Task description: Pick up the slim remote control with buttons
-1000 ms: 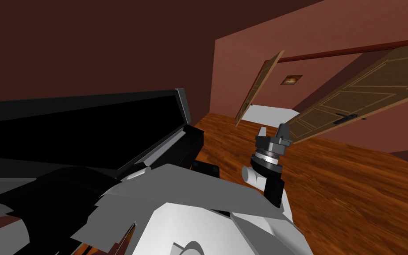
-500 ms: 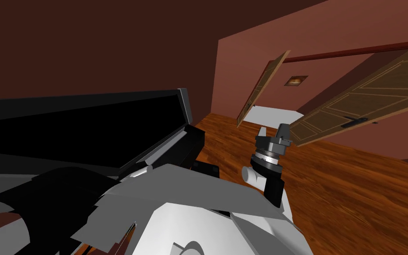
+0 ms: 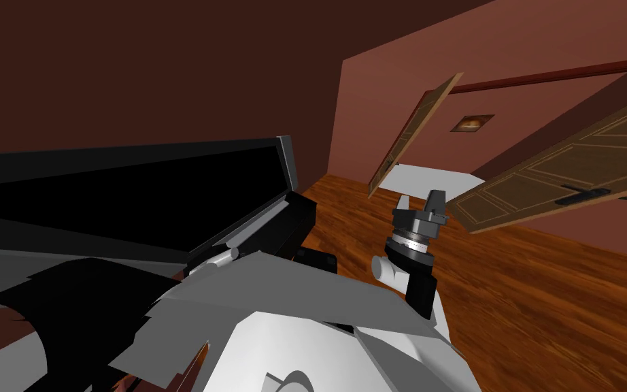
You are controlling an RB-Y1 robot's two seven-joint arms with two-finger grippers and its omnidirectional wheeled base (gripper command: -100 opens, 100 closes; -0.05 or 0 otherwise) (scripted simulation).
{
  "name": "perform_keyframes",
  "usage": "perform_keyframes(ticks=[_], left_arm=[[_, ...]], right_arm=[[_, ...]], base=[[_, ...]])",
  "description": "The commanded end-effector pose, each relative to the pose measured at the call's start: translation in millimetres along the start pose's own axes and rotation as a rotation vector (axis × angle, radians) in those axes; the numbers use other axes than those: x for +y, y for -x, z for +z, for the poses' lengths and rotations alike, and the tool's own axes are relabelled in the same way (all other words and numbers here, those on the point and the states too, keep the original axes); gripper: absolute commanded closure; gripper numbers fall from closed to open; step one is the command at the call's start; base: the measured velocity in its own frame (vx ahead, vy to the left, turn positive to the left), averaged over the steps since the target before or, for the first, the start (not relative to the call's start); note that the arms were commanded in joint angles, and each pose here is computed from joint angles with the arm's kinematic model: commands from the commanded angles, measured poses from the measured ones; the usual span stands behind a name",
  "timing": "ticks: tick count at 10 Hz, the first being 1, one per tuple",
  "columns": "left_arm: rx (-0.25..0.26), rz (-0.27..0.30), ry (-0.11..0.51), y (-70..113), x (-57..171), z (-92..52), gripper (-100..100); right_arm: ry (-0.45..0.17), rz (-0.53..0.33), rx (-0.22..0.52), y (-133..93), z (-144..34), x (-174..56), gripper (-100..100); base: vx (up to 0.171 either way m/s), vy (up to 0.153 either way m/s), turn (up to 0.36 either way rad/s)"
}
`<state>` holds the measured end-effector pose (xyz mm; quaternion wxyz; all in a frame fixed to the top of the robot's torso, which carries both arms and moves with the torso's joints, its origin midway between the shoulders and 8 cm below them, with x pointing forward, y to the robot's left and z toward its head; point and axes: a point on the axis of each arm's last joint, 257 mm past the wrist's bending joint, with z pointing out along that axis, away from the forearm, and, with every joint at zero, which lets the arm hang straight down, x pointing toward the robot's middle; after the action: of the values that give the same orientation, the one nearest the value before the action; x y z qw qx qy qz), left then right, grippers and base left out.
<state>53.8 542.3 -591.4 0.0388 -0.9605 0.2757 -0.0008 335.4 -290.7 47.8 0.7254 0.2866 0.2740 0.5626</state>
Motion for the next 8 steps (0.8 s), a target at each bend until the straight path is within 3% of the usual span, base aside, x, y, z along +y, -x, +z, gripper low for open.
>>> perform_keyframes(ticks=[1, 3, 4, 7, 8], left_arm=[[0.002, 0.029, -0.014, -10.2, -12, 1.6, -100], [-0.011, 0.037, -0.009, -8.3, -14, 3.3, -100], [0.0, 0.066, -0.02, -23.0, -23, 4.7, -100], [-0.012, 0.069, -0.012, -19.7, -22, 6.2, -100], [-0.004, 0.1, -0.015, -33.2, -28, 7.9, -100]], right_arm=[[0.0, 0.0, 0.0, 0, 0.0, 0, 0], [0.0, 0.0, 0.0, 0, 0.0, 0, 0], [0.0, 0.0, 0.0, 0, 0.0, 0, 0], [0.0, 0.0, 0.0, 0, 0.0, 0, 0], [0.0, 0.0, 0.0, 0, 0.0, 0, 0]], base=[[0.041, -0.051, 0.182], [0.011, -0.023, 0.101], [0.022, -0.026, 0.084], [0.021, -0.022, 0.07], [0.02, -0.021, 0.068]])
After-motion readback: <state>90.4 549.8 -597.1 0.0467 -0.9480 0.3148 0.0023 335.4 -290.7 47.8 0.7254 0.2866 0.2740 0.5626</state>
